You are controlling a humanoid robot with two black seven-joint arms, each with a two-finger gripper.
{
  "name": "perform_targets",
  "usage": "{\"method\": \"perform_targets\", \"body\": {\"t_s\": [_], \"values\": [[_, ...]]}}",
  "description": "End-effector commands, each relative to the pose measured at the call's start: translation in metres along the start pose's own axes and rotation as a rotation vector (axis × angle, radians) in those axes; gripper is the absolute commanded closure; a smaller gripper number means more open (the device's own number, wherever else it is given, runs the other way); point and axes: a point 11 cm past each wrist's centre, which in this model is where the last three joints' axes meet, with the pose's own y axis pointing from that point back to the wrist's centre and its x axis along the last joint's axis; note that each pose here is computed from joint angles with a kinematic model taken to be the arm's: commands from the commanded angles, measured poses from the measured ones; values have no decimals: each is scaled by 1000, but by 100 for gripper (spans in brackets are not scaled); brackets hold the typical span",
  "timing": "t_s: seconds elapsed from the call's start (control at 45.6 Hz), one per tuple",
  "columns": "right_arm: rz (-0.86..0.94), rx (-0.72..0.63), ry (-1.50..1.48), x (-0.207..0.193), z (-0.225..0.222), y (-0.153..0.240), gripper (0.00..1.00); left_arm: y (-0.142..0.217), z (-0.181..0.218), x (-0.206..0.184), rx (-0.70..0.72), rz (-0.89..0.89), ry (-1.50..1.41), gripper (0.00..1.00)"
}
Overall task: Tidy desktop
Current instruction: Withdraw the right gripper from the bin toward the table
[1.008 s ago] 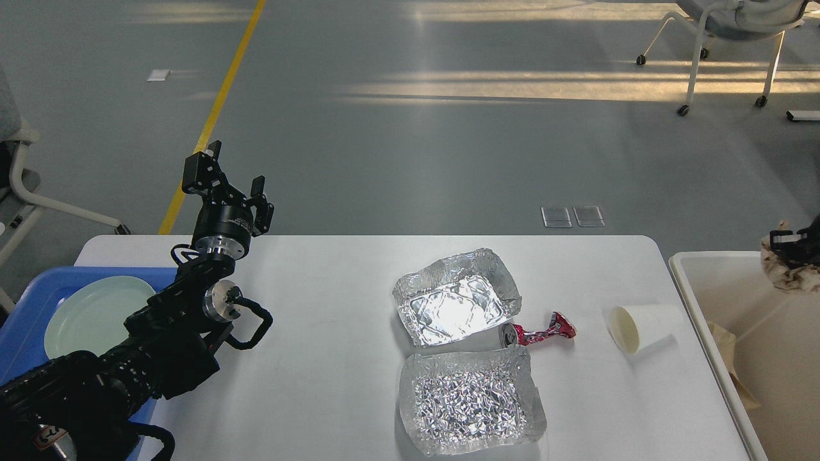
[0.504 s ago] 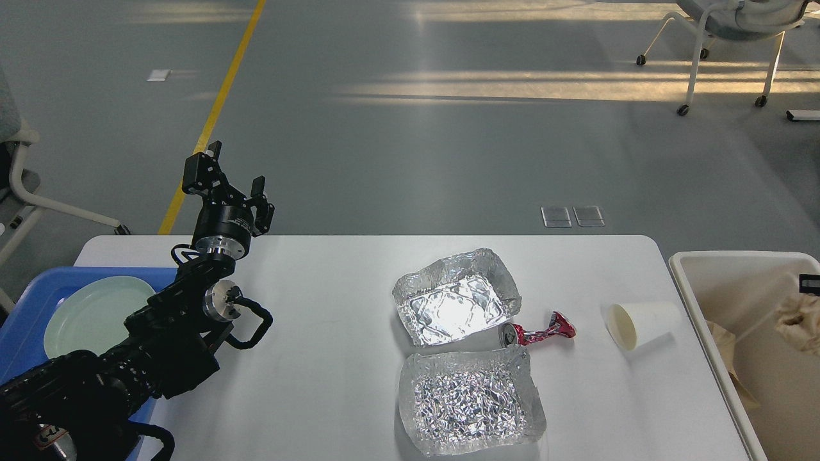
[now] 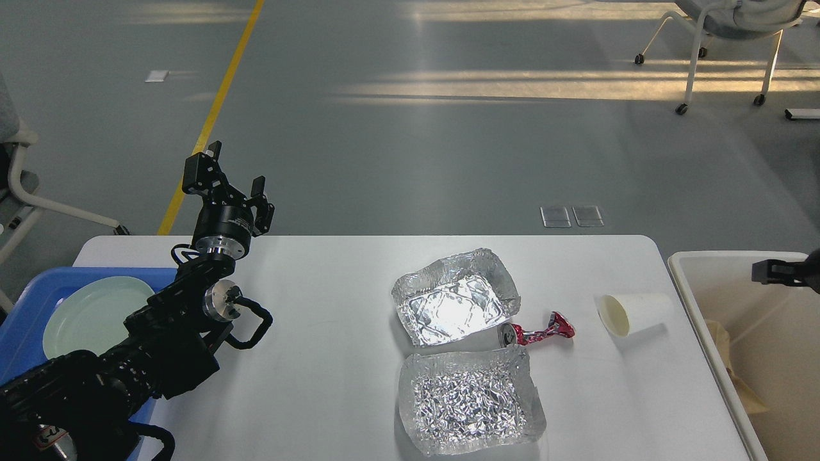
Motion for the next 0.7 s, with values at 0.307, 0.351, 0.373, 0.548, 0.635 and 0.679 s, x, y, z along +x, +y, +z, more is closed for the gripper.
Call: {"method": "perform_targets", "body": {"t_s": [0.307, 0.351, 0.373, 0.548, 0.635, 0.679], "values": [[-184, 364, -71, 53, -158, 137, 2, 0, 0, 0, 0, 1, -1, 0], [-206, 397, -62, 50, -173, 149, 2, 0, 0, 0, 0, 0, 0, 0], [-217, 411, -54, 48, -180, 155, 2, 0, 0, 0, 0, 1, -1, 0], [-259, 500, 52, 41, -217, 216, 2, 0, 0, 0, 0, 0, 0, 0], [-271, 517, 106, 39, -223, 245, 2, 0, 0, 0, 0, 1, -1, 0], [-277, 519, 123, 38, -224, 256, 2, 0, 0, 0, 0, 0, 0, 0]]}}
